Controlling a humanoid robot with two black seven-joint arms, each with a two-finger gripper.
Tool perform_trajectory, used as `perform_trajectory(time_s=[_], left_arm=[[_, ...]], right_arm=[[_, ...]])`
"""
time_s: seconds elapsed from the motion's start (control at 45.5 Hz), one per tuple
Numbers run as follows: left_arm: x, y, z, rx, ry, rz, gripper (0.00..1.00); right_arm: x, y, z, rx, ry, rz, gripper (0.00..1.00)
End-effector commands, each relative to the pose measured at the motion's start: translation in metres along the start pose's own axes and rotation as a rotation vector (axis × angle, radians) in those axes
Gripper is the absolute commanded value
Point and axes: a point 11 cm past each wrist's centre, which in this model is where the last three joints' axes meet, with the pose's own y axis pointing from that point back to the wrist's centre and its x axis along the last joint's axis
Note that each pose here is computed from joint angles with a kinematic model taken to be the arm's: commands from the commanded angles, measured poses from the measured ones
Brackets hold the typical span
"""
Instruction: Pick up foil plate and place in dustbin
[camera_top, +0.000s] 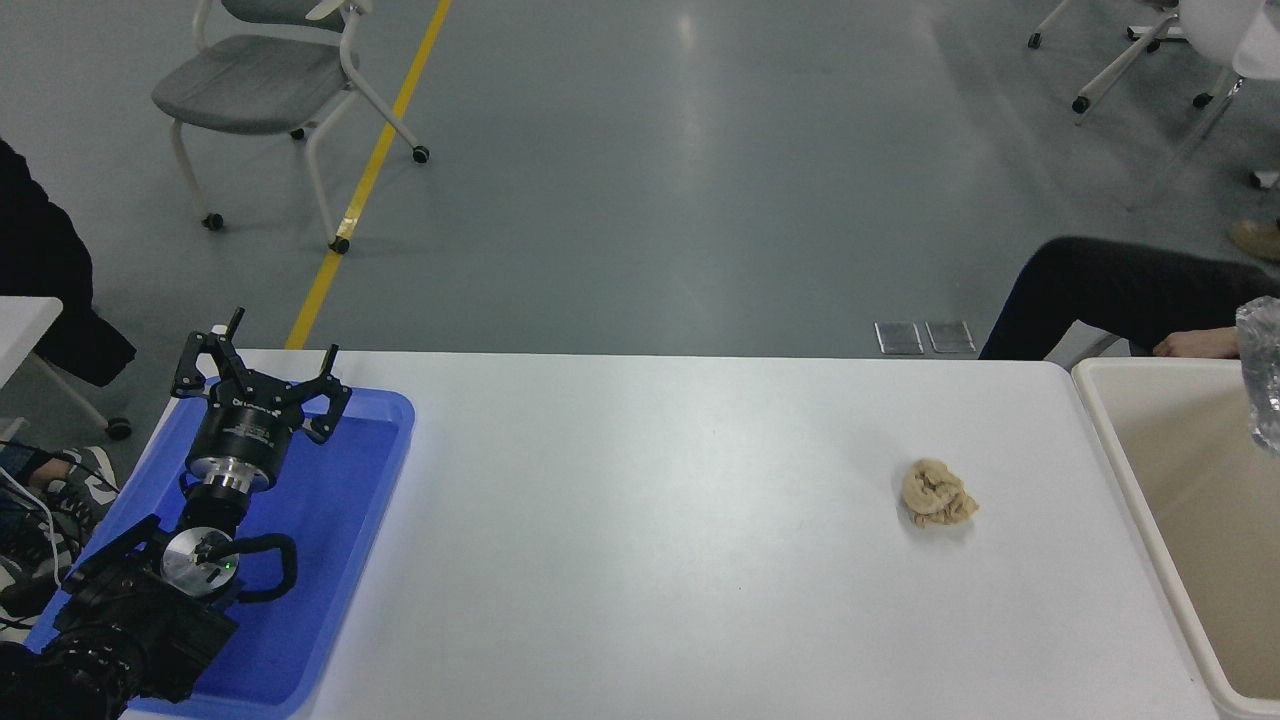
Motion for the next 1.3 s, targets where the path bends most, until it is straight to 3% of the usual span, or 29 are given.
perform_trajectory(time_s=[0.0,0.308,0.703,0.725,0.747,0.791,0.813,0.835,1.275], left_arm=[[0.000,0.000,0.000,0.001,0.000,-0.001,1.00],[0.000,0.000,0.000,0.000,0.001,-0.001,1.00],[0.001,0.000,0.000,0.001,-0.001,0.002,1.00],[0.001,0.000,0.000,0.000,-0.001,0.002,1.00],[0.001,0.000,0.000,0.002,-0.001,0.002,1.00],[0.001,0.000,0.000,0.000,-0.001,0.002,1.00],[0.000,0.000,0.000,0.001,0.000,-0.001,1.00],[0.001,0.000,0.000,0.000,-0.001,0.002,1.00],[0.000,0.000,0.000,0.002,0.000,-0.001,1.00]], right_arm=[[-0.069,-0.053,-0.005,-0.046,-0.203,0.052,0.00],[-0.146,-0.079,-0.039,-0.049,-0.407,-0.006,0.00],[-0.163,-0.082,-0.049,-0.036,-0.401,-0.037,0.00],[-0.163,-0.082,-0.049,-0.035,-0.402,-0.038,0.05],[-0.163,-0.082,-0.049,-0.035,-0.402,-0.040,0.23],[-0.163,-0.082,-0.049,-0.035,-0.404,-0.038,0.79],[-0.162,-0.082,-0.050,-0.033,-0.412,-0.036,0.94],[-0.162,-0.082,-0.051,-0.031,-0.424,-0.040,1.00],[-0.162,-0.082,-0.058,-0.008,-0.438,-0.051,1.00]])
